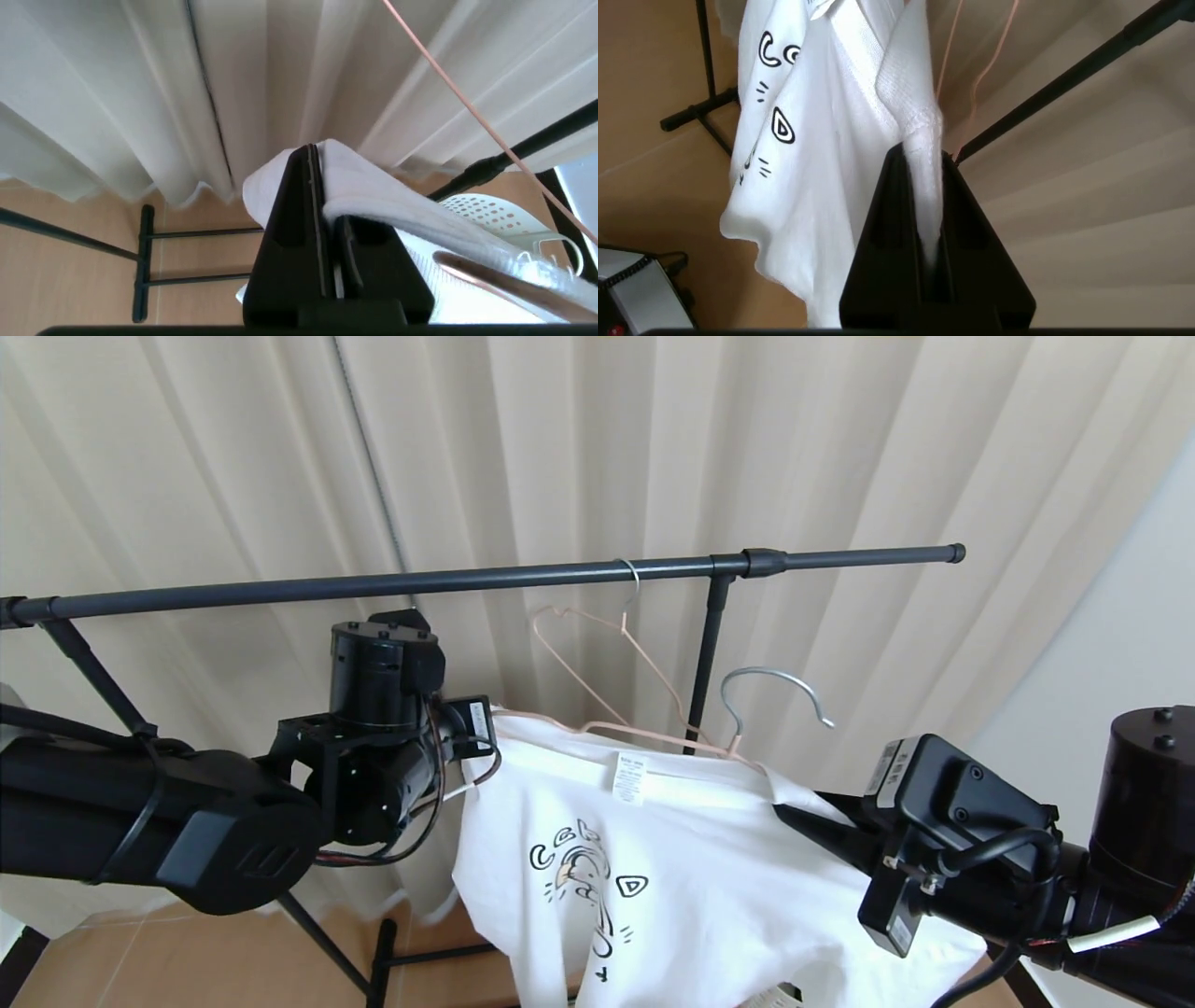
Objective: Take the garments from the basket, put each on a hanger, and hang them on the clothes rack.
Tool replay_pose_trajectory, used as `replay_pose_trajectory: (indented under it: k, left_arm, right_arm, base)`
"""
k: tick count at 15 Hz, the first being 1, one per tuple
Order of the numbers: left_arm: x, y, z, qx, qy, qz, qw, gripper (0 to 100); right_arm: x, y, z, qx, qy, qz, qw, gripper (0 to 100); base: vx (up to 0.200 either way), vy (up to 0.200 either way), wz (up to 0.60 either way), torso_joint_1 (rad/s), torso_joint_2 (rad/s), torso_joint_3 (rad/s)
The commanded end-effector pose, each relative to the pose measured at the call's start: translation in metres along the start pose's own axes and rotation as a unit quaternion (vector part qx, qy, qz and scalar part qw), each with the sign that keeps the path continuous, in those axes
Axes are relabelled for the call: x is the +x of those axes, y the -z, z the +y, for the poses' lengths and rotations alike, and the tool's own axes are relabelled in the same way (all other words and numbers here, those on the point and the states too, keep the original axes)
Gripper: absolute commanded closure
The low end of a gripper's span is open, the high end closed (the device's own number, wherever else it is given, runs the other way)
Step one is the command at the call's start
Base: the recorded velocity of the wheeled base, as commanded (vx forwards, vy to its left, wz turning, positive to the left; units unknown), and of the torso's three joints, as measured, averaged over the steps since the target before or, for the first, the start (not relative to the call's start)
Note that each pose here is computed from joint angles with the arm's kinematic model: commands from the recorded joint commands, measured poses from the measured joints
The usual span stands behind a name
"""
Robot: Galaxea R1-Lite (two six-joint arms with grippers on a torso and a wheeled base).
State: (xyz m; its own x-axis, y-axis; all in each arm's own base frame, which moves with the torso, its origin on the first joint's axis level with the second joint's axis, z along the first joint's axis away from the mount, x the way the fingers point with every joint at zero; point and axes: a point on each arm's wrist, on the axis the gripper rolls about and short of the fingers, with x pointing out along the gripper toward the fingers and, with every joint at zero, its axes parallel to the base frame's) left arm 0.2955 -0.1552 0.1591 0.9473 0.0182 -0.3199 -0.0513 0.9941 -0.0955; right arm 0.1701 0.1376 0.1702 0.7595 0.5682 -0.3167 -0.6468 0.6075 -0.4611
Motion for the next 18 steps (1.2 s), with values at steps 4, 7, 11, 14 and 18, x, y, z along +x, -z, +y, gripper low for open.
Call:
replay_pose_trajectory:
  k: [4, 7, 11, 14, 18]
  left_arm:
    - [-0.021, -0.009, -0.011, 0.019, 0.030, -0.019, 0.9992, 100]
    - [-0.045, -0.007, -0.025, 0.047, 0.064, -0.025, 0.9965, 100]
    - [-0.060, 0.001, -0.033, 0.080, 0.069, -0.024, 0.9941, 100]
    - [-0.060, 0.006, -0.032, 0.087, 0.067, -0.017, 0.9938, 100]
    - [-0.055, 0.020, -0.028, 0.115, 0.053, 0.003, 0.9919, 100]
  right_arm:
    - [0.008, 0.005, 0.003, -0.007, -0.007, 0.015, 0.9998, 100]
    - [0.016, 0.006, 0.004, -0.005, -0.008, 0.023, 0.9997, 100]
    - [0.024, 0.005, 0.001, 0.002, -0.004, 0.027, 0.9996, 100]
    - [0.028, 0.004, 0.000, 0.022, 0.003, 0.031, 0.9993, 100]
    - [0.027, -0.004, -0.005, 0.024, 0.068, 0.017, 0.9973, 100]
  base:
    - [0.000, 0.000, 0.00, 0.000, 0.00, 0.000]
    - [0.000, 0.000, 0.00, 0.000, 0.00, 0.000]
    - [0.000, 0.000, 0.00, 0.000, 0.00, 0.000]
    - [0.000, 0.000, 0.00, 0.000, 0.00, 0.000]
    - [0.000, 0.000, 0.00, 0.000, 0.00, 0.000]
